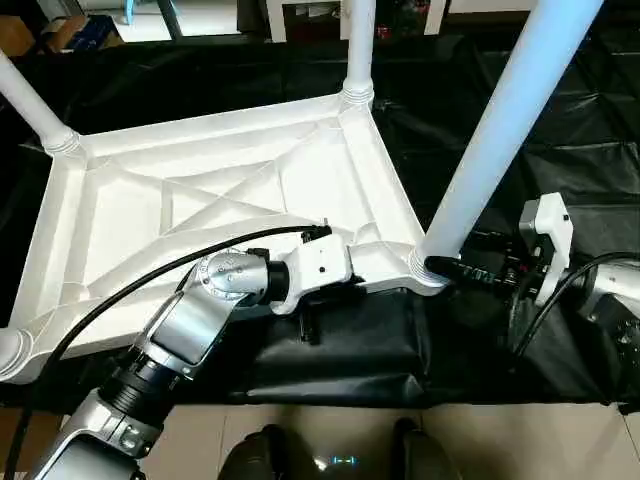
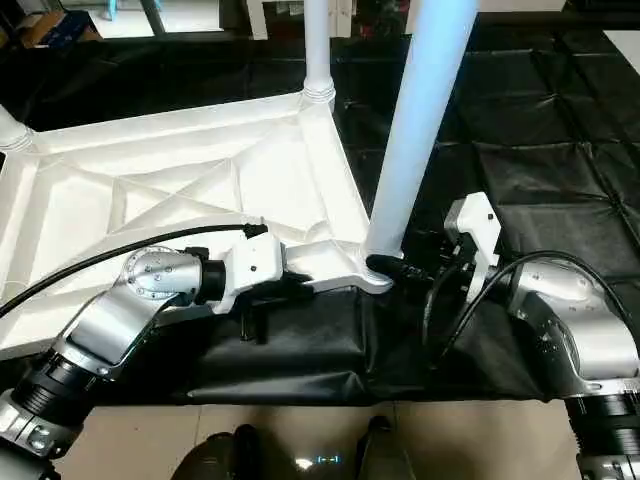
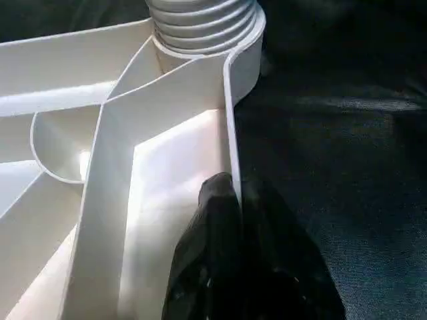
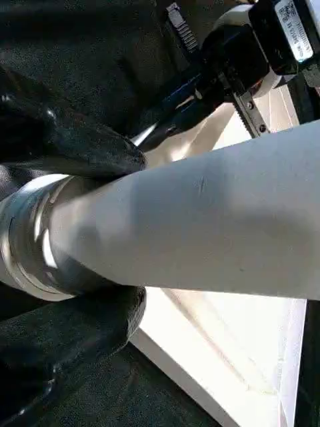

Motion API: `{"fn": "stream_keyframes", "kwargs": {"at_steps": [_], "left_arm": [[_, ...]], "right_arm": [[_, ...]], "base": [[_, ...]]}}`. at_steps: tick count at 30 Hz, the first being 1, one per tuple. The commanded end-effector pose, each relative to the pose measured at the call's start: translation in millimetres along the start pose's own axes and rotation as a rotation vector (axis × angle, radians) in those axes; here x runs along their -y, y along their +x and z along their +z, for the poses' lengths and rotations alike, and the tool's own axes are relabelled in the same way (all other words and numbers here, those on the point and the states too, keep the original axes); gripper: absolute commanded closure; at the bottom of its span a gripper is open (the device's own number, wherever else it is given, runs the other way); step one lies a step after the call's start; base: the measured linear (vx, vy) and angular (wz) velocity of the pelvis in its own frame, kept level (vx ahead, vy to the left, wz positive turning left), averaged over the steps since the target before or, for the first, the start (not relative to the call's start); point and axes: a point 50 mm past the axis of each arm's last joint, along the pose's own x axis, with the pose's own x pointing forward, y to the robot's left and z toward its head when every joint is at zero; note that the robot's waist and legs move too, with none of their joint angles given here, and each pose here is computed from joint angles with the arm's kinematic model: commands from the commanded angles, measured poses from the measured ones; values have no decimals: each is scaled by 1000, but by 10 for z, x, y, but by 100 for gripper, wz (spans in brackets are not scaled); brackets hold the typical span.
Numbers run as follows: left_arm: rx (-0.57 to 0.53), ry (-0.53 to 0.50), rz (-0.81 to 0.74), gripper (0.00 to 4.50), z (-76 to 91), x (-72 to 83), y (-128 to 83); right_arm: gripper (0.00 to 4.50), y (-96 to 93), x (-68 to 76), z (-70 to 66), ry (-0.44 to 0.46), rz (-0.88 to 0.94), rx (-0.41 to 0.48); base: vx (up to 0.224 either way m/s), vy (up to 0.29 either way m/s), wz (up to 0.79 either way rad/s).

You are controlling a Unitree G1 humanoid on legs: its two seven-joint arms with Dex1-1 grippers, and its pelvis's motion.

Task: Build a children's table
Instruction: Rotate leg to tighten

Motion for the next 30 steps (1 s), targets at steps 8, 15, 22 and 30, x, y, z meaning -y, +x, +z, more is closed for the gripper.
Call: {"fn": "stream_keyframes", "kwargs": {"at_steps": [8,15,22,30], "left_arm": [[55,19,-18,450,146,129,205],[134,14,33,450,496,161,548],[200,37,39,450,707,182,688],[129,49,64,450,476,89,524]], "right_arm": [[235,126,164,-359,131,-364,-86],[236,325,329,-675,364,-895,-36],[236,417,404,-673,391,-1189,44],[236,547,313,-280,164,-733,159]], "base": [[0,0,0],[0,0,0],[0,0,0],[0,0,0]]}}
